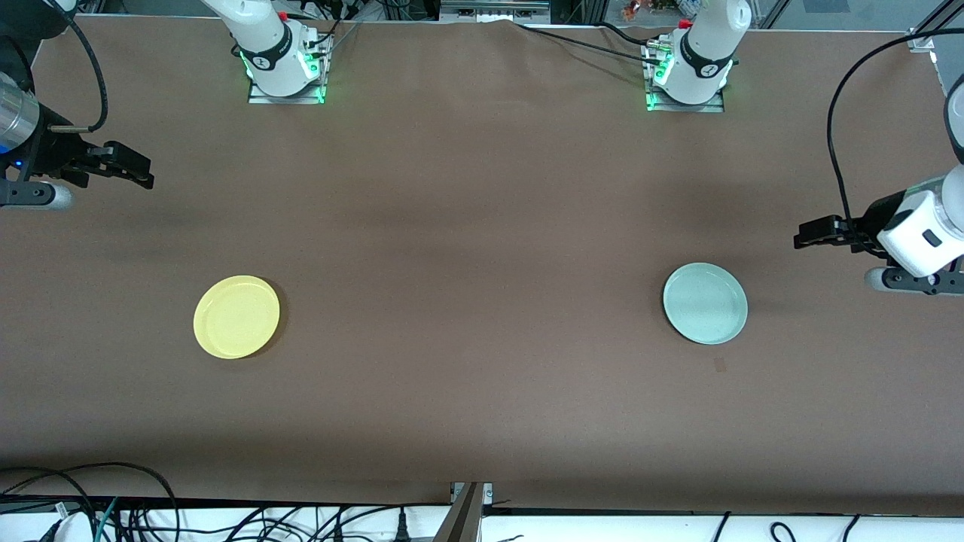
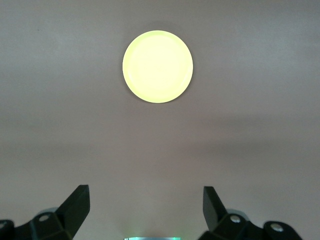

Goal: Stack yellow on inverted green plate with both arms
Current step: 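Move the left gripper toward the pale green plate's rim, then lower the left gripper and pinch the green plate's rim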

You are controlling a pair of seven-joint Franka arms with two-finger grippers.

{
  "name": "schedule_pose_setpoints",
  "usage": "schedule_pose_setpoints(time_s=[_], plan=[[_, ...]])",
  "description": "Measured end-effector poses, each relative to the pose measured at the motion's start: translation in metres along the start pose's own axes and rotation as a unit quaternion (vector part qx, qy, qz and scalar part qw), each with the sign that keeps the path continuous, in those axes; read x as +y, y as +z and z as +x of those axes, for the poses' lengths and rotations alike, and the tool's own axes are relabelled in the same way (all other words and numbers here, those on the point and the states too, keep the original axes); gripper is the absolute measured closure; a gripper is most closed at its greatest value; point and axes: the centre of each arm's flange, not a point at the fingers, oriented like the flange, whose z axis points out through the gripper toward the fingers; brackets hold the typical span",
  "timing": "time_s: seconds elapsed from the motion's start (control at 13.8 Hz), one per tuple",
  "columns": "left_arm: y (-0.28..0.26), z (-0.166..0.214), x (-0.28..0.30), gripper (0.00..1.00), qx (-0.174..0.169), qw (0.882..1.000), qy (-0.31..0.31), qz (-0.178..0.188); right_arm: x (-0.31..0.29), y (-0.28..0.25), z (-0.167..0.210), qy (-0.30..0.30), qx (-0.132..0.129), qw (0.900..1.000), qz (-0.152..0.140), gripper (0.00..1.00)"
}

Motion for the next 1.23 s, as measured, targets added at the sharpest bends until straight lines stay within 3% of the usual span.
schedule_pose_setpoints(time_s=[0.29, 0.43, 0.72, 1.23], plan=[[0.059, 0.023, -0.04, 0.0, -0.04, 0.999, 0.003, -0.037, 0.0, 0.0, 0.0, 0.0, 0.0, 1.0, 0.0, 0.0], [0.081, 0.035, -0.047, 0.0, -0.044, 0.998, 0.01, -0.04, 0.0, 0.0, 0.0, 0.0, -0.001, 1.0, 0.0, 0.0], [0.137, 0.058, -0.074, 0.0, -0.023, 0.999, 0.025, -0.041, 0.0, 0.0, 0.0, 0.0, -0.001, 1.0, 0.0, 0.0], [0.209, 0.061, -0.103, 0.0, 0.024, 0.998, 0.027, -0.045, 0.0, 0.0, 0.0, 0.0, -0.001, 1.0, 0.0, 0.0]])
